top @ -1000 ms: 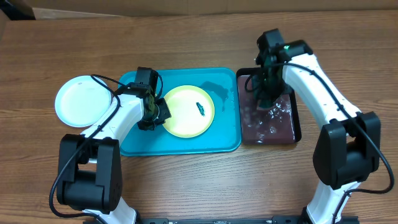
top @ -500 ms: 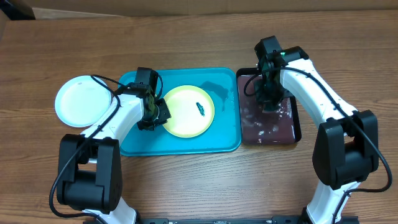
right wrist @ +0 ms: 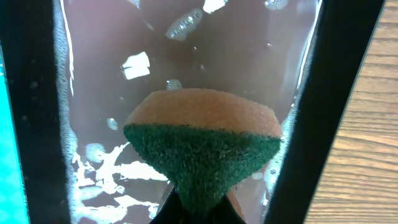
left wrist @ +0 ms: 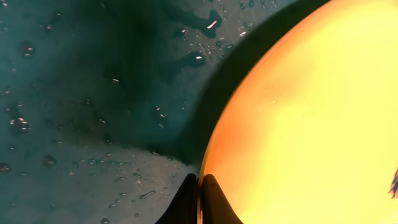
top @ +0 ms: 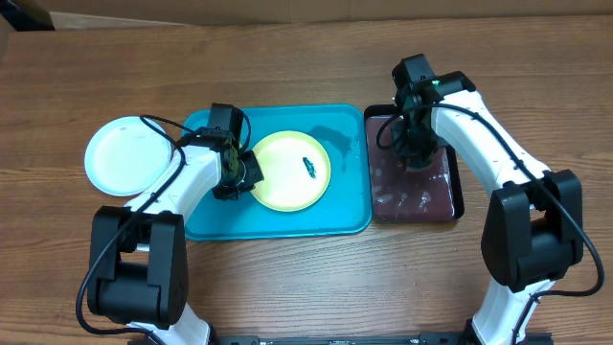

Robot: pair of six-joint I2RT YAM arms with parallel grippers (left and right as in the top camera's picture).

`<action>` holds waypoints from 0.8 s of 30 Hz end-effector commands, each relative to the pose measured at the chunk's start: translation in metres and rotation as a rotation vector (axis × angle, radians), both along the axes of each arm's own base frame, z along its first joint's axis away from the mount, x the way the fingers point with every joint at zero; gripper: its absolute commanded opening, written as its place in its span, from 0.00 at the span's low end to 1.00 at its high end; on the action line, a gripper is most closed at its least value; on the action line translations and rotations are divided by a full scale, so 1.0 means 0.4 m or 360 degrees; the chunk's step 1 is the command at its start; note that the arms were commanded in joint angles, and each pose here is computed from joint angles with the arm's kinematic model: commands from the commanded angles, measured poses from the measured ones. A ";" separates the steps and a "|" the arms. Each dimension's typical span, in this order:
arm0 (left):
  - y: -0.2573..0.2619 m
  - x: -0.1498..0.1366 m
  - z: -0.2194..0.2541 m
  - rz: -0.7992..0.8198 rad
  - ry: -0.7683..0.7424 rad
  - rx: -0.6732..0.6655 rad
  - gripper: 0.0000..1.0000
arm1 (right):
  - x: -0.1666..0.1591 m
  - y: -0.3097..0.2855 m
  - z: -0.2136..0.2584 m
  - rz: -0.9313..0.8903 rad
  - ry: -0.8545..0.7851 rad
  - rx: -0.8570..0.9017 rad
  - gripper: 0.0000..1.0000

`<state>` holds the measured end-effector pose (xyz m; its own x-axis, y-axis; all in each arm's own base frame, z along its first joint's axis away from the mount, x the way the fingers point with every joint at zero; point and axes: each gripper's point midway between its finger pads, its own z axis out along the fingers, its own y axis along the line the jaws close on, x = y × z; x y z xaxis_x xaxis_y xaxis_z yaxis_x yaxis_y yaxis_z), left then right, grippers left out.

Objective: Clean dirty plates on tray and stack at the side
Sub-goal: 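Rub the sponge across the dark tray with the right gripper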

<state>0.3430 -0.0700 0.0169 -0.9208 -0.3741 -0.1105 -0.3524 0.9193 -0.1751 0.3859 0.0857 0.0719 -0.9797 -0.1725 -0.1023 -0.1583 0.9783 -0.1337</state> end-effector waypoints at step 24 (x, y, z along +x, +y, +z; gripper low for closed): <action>-0.031 -0.016 -0.016 0.0039 0.0059 -0.0133 0.04 | 0.027 0.069 0.067 0.0378 -0.0154 -0.0202 0.04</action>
<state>0.3430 -0.0866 0.0192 -0.9159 -0.3960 -0.0655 -0.3668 0.8920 -0.2641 0.3915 0.1156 0.0863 -0.9051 -0.4073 -0.1222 -0.3704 0.8963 -0.2437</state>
